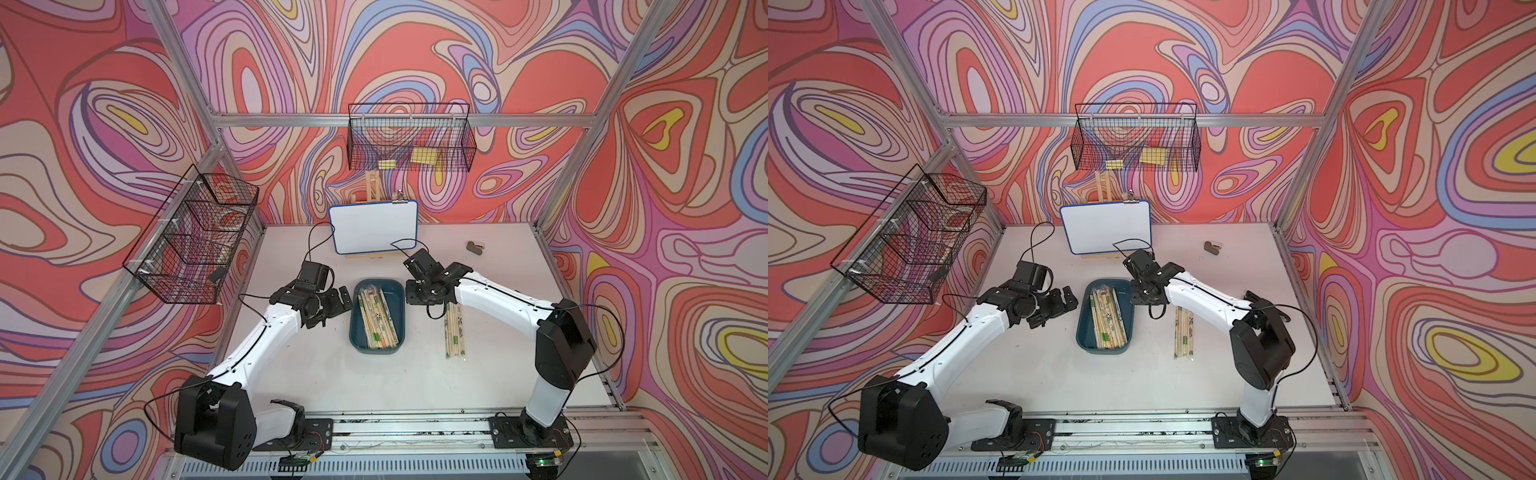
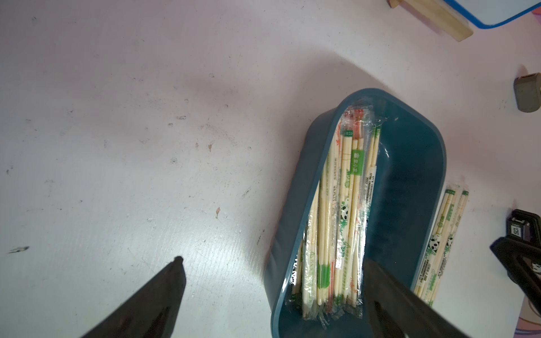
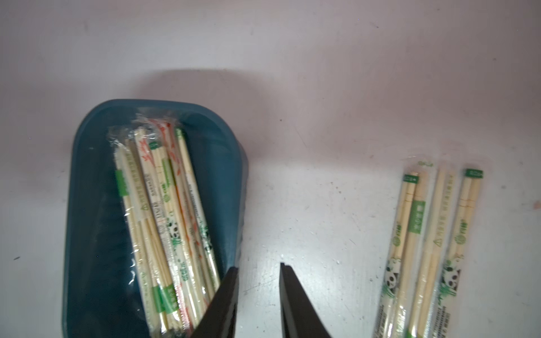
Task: Take the paired disposable chopsticks out of the storage box
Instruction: Place the paired disposable chopsticks at the center of the board, then pick up the paired disposable chopsticks from the storage box.
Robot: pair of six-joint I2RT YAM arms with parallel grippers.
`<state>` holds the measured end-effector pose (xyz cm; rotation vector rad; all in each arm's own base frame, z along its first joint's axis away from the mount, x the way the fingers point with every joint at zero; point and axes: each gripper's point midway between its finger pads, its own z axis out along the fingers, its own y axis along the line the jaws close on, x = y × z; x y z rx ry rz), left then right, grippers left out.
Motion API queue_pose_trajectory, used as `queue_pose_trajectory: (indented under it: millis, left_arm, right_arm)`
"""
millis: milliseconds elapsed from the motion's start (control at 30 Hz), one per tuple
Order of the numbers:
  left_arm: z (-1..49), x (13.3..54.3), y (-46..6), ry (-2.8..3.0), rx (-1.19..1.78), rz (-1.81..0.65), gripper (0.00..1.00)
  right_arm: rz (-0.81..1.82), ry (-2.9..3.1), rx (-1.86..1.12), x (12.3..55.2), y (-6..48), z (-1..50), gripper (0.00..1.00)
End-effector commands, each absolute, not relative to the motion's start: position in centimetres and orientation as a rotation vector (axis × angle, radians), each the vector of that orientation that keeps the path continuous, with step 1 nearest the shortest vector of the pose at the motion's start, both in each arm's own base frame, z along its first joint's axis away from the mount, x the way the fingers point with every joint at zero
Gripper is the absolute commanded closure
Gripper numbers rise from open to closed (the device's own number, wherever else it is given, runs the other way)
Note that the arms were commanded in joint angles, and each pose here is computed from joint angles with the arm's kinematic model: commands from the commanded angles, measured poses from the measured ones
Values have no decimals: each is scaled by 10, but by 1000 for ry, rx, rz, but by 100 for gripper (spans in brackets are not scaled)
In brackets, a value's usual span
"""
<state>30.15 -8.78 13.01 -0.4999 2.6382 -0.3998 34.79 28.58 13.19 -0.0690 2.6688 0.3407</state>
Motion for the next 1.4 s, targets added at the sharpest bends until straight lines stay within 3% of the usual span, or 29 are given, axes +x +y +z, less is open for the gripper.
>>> queue_pose_trajectory:
  millis: [0, 333, 933, 1367]
  left_arm:
    - [127, 299, -81, 2647, -488, -354, 0]
    - [126, 298, -64, 2634, -548, -359, 0]
    - [122, 295, -62, 2634, -561, -370, 0]
    - [121, 294, -62, 2637, -553, -371, 0]
  right_arm:
    - [494, 2644, -139, 348, 321, 144, 71]
    - [498, 2688, -238, 353, 370, 118, 75]
    - [212, 2763, -232, 374, 359, 61, 81]
    - [160, 2787, -247, 381, 363, 42, 78]
